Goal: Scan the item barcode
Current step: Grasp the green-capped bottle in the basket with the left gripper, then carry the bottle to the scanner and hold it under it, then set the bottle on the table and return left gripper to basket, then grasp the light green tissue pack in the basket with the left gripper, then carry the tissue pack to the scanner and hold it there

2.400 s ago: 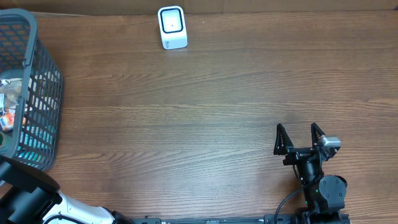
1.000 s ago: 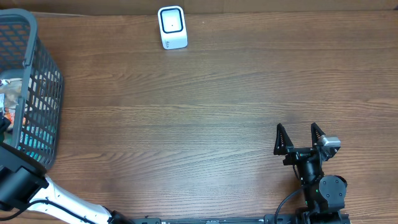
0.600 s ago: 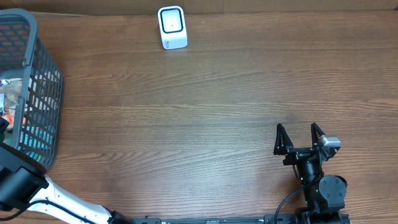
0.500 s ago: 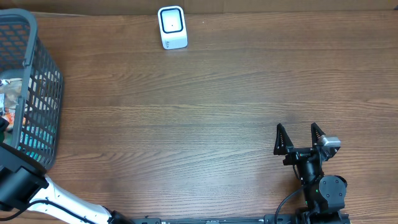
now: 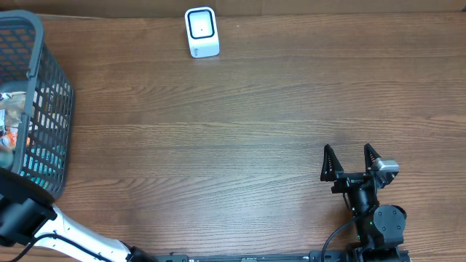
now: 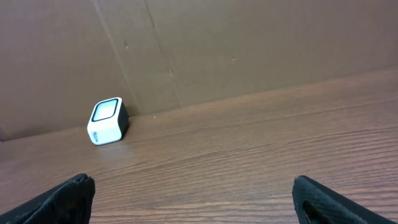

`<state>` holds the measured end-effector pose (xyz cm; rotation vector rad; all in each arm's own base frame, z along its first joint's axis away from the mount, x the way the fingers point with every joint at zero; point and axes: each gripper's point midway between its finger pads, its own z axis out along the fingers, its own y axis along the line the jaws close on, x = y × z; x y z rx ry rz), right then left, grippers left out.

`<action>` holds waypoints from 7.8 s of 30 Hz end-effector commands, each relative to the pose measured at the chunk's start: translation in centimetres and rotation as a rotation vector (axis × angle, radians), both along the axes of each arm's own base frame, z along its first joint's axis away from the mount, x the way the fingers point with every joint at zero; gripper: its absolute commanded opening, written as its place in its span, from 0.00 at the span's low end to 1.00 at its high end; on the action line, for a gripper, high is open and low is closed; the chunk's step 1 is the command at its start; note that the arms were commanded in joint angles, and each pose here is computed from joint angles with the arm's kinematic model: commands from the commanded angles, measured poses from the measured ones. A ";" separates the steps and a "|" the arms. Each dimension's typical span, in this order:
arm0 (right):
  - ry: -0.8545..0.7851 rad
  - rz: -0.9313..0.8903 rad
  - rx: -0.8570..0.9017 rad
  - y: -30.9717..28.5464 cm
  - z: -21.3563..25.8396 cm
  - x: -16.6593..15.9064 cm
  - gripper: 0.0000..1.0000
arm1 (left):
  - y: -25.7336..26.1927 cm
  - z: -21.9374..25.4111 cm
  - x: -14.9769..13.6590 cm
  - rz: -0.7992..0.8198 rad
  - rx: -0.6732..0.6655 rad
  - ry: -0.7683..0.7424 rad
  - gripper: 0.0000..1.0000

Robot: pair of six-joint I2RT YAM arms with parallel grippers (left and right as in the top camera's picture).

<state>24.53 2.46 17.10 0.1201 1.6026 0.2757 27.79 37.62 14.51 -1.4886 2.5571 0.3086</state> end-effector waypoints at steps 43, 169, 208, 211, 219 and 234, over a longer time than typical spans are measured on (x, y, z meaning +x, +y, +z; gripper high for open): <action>-0.007 0.001 -0.007 0.0 -0.1 0.0 1.00 | -43.4 23.8 11.1 -1.013 -0.156 -0.543 0.42; -0.007 0.001 -0.007 0.0 -0.1 0.0 1.00 | -9.2 -2.8 -2.0 0.122 -0.190 -0.087 0.91; -0.007 0.001 -0.007 0.0 -0.1 0.0 1.00 | -8.9 -12.8 0.2 0.123 -0.294 0.016 0.35; -0.007 0.001 -0.007 0.0 -0.1 0.0 1.00 | -8.5 -10.9 0.6 0.123 -0.294 0.015 0.33; -0.007 0.001 -0.007 0.0 -0.1 0.0 1.00 | -7.4 -2.2 3.0 0.100 -0.267 -0.092 0.33; -0.007 0.001 -0.007 0.0 -0.1 0.0 1.00 | -15.8 22.7 7.1 -0.197 0.002 -0.583 0.34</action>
